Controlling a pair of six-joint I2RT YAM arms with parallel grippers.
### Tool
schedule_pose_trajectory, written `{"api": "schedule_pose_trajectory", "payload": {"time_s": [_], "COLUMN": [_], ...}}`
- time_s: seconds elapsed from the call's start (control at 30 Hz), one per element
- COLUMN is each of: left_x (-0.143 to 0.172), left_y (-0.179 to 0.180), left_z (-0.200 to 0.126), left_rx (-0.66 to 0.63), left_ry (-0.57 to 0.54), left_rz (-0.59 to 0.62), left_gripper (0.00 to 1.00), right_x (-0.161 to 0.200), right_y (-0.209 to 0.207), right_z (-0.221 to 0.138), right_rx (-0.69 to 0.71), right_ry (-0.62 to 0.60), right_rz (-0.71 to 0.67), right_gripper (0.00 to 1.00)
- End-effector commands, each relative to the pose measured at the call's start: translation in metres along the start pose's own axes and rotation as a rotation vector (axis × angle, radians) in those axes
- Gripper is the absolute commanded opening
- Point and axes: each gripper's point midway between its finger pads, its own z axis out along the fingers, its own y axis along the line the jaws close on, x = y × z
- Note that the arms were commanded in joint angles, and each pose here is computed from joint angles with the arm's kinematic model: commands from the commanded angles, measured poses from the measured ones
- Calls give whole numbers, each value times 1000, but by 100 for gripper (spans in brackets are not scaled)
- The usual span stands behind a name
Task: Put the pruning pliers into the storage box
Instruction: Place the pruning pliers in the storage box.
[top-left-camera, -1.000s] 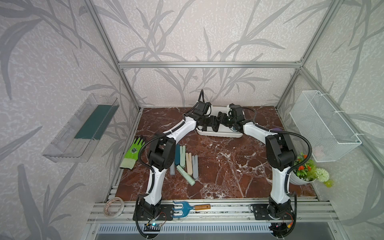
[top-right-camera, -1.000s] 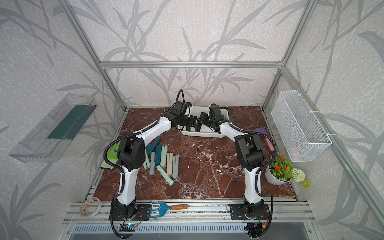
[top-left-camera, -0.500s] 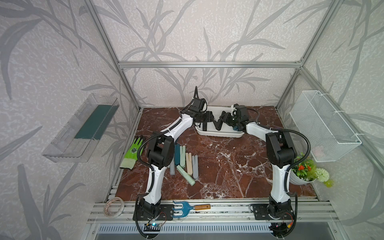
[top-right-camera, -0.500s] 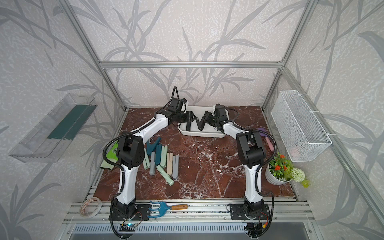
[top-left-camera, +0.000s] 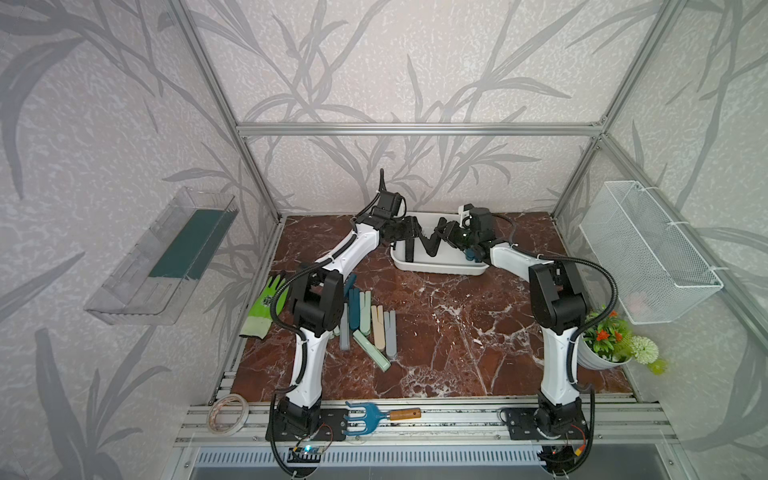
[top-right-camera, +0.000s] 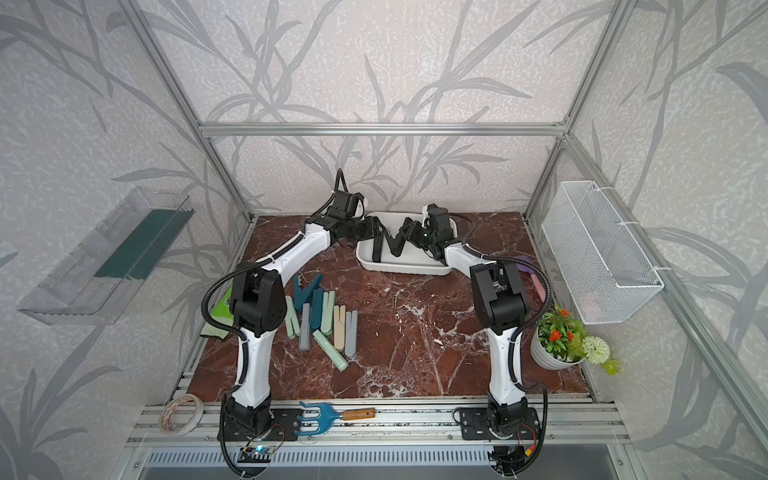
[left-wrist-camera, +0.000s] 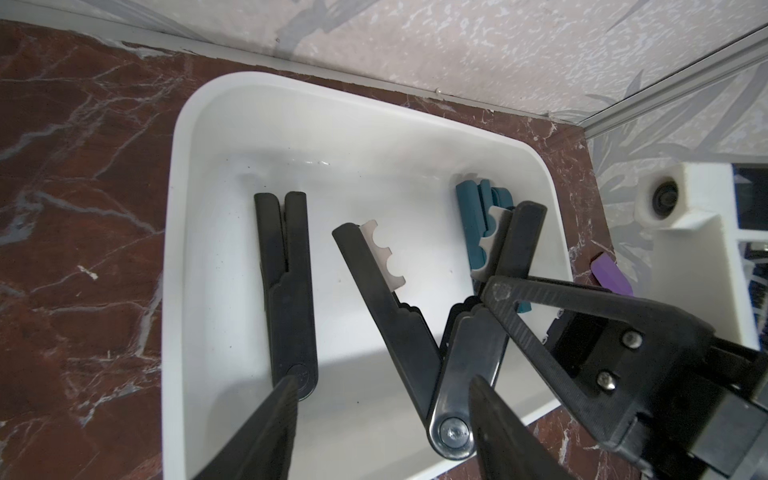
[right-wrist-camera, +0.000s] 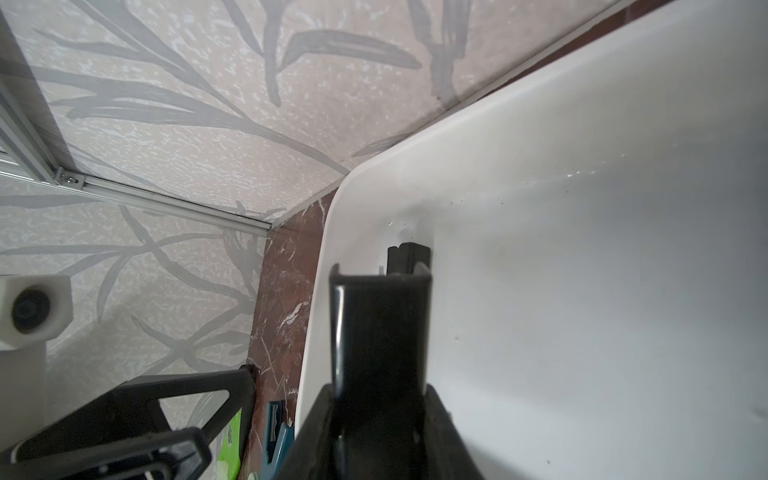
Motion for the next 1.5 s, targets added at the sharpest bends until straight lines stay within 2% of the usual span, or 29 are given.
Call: {"api": "schedule_pose_trajectory", "payload": {"time_s": [0.0,0.17,0.43,0.5,0.63,0.73,0.83,0.93,0.97,1.07,1.2,1.4,1.47], "left_x": [0,-1,1,3,7,11,14,12,10,-6,-33,-58,-60], "left_y": [-5,-7,-6,-7,-10,-13,-16,-14,-14,-16,-10,29,46], "left_z": [6,5,6,8,13,17,21,20,18,0,-38,-114,-140], "left_rx": [20,26,20,18,12,-2,-3,-19,-24,-24,-44,-109,-146], "left_ry": [13,14,23,28,42,56,65,58,49,-4,-102,-273,-323], "left_rz": [-21,-20,-18,-20,-5,18,26,21,23,20,5,-62,-82], "left_gripper": [66,66,66,66,66,66,66,66,66,66,65,66,65], "right_x": [-6,7,15,16,18,15,8,2,-1,-1,17,44,48], "right_y": [1,-28,-53,-60,-65,-61,-55,-45,-48,-45,-36,-35,-33], "right_z": [5,20,37,37,34,32,26,17,13,2,-1,17,23], "right_rx": [5,54,125,159,202,220,240,258,298,401,536,605,637], "right_ry": [-11,14,33,40,54,73,78,80,79,120,186,255,255], "right_rz": [-33,-5,-3,-4,-21,-48,-80,-84,-132,-221,-341,-376,-396], "right_gripper": [8,13,21,27,47,58,67,69,73,79,86,90,99]}}
